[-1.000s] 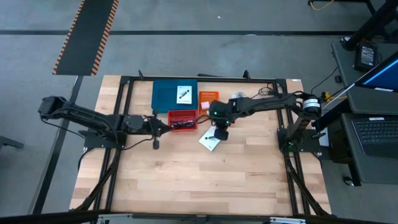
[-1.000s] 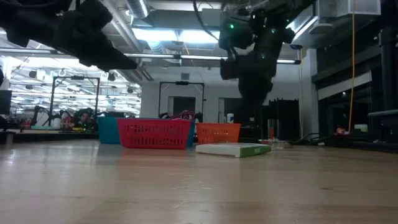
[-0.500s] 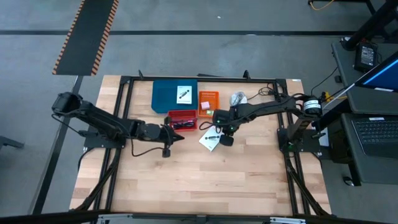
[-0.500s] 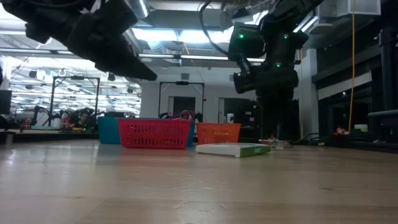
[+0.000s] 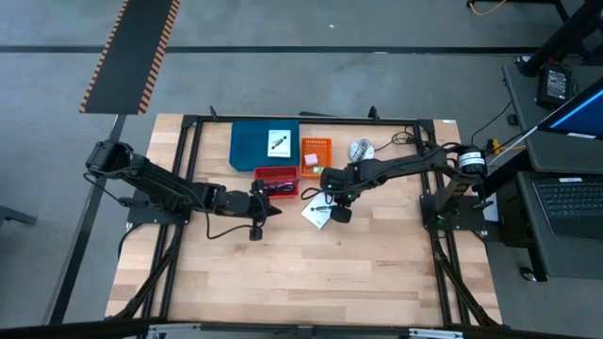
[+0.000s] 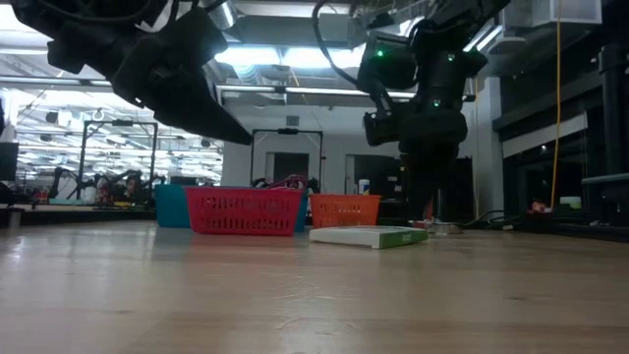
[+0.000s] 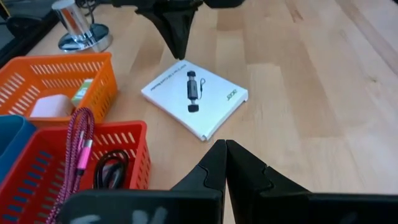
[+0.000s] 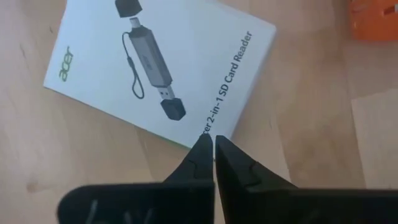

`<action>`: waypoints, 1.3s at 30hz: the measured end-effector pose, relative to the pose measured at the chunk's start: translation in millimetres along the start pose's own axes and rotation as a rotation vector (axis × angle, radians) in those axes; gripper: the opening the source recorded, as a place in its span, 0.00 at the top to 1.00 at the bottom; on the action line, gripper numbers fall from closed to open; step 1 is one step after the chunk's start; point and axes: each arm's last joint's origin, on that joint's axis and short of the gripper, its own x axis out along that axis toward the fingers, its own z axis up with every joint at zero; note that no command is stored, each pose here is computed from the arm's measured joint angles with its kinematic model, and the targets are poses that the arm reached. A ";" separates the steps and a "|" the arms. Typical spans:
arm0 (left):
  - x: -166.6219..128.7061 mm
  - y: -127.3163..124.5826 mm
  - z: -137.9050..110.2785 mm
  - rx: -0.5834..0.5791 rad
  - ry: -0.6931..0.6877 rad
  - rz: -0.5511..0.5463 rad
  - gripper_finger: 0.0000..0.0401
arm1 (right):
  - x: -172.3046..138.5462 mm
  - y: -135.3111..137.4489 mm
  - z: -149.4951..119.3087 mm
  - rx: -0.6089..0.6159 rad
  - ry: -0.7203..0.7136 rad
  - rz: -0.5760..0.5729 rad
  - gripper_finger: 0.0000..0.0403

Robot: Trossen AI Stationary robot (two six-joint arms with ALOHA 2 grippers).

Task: Pick and place items into bin
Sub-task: Put the card reader box into the blue bin

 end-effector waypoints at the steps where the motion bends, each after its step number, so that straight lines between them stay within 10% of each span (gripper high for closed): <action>1: 0.4 -0.1 -0.6 0.001 0.004 0.000 0.99 | 1.4 -0.2 -1.0 0.000 -0.002 0.000 1.00; 15: 0.6 0.9 1.9 0.022 -0.023 0.042 0.98 | 18.0 -3.2 -13.7 0.000 -0.031 0.014 1.00; 39: 69.3 -44.6 3.0 0.704 0.164 0.152 0.57 | 20.4 -4.4 -15.6 0.031 -0.025 0.027 1.00</action>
